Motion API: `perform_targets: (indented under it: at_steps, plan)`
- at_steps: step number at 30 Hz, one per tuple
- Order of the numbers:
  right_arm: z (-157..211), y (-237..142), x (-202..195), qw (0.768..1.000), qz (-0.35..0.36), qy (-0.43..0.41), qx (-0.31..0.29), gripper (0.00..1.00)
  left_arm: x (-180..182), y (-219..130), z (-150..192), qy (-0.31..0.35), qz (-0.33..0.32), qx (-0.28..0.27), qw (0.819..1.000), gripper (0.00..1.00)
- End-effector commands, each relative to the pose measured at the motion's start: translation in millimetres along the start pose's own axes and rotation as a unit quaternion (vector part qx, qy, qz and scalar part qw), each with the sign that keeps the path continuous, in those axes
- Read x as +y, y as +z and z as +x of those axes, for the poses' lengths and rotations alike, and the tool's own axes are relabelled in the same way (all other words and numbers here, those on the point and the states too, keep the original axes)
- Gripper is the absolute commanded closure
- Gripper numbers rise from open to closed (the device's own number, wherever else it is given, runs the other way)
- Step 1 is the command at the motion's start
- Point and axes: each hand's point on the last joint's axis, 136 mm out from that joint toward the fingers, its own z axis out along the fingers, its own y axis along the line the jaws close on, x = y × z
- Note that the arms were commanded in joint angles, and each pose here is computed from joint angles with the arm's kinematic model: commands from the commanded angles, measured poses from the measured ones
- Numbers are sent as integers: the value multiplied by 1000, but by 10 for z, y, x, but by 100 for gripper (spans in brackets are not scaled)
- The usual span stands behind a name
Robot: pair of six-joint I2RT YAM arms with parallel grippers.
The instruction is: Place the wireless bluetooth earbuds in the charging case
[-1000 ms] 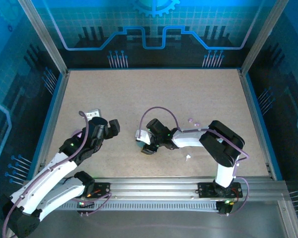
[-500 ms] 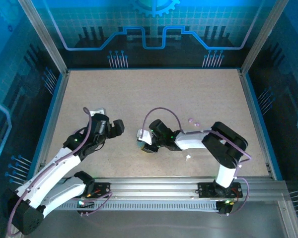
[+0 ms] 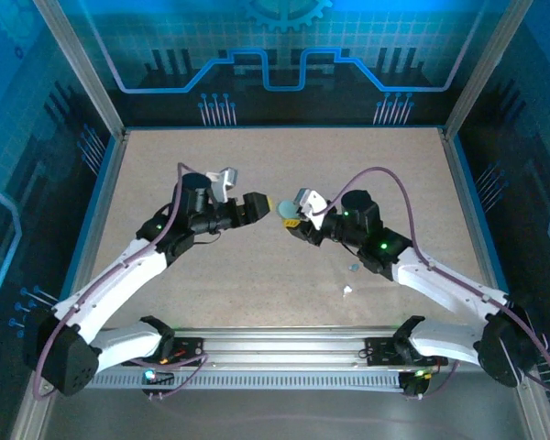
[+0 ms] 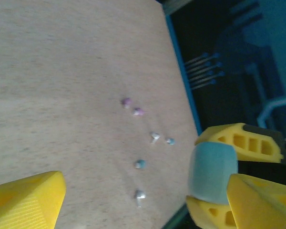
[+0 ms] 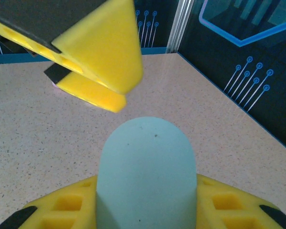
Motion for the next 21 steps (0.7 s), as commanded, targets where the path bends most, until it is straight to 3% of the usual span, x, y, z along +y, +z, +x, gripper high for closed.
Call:
perform_targets:
  at_steps: [1,5,15,21]
  plan:
    - [8,-80,22,1000,-9,-8,10,66,-514,24,5,24,84,27,996,12]
    - [-51,-106,18,1000,-10,-12,6,66,-601,139,98,33,90,47,994,14]
    - [-291,-151,-4,999,-7,-21,-31,64,-553,318,186,19,74,71,995,43]
    - [-341,-184,-14,998,6,-41,-41,63,-478,329,137,-16,57,53,997,71]
